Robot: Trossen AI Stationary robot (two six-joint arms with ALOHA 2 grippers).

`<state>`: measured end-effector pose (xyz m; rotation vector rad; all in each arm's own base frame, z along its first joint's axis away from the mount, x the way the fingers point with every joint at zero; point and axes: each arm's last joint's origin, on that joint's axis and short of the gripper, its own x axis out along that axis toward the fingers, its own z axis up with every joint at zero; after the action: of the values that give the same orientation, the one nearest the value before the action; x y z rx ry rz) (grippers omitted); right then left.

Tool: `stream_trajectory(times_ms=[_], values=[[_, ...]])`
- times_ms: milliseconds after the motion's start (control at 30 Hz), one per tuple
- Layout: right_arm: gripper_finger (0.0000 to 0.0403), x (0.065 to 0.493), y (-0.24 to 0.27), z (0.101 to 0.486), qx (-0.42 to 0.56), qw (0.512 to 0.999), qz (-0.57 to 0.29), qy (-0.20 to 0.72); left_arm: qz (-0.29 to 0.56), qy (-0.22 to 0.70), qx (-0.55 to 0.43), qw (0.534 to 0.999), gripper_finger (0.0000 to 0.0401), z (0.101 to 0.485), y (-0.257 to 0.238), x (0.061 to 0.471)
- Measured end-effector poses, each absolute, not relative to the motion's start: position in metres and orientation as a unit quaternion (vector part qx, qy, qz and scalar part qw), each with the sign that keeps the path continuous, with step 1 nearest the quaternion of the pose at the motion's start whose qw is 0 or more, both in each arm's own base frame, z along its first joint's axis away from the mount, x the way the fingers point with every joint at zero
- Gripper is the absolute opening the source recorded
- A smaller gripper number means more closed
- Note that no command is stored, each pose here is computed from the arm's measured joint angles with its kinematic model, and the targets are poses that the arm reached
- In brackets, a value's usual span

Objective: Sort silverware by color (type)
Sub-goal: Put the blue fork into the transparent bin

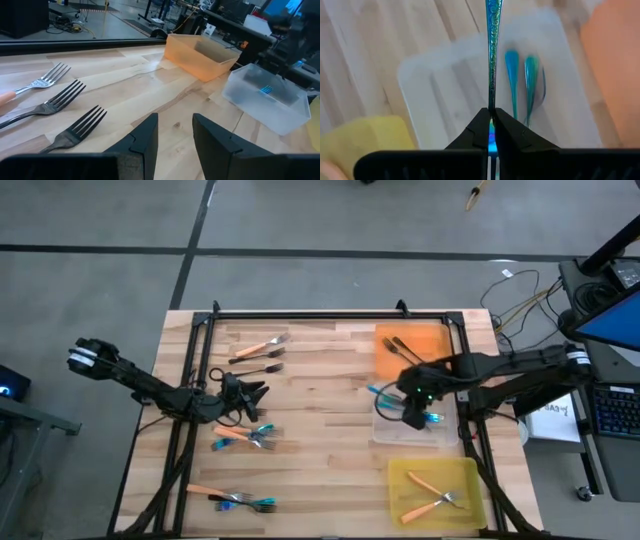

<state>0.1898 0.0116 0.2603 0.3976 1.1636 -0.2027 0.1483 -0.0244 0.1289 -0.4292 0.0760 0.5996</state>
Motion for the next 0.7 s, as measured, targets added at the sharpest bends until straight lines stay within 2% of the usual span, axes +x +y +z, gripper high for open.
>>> stream_trajectory(times_ms=[500,700], values=[[0.0010,0.170,0.016,0.212,0.221,0.753,-0.146,0.603,0.315,0.024,-0.207,0.926,0.0103,0.130,-0.023,0.148],[0.0035,0.172,0.016,0.206,0.224,0.741,-0.156,0.614,0.315,0.024,-0.207,0.926,0.0103,0.130,-0.023,0.148]])
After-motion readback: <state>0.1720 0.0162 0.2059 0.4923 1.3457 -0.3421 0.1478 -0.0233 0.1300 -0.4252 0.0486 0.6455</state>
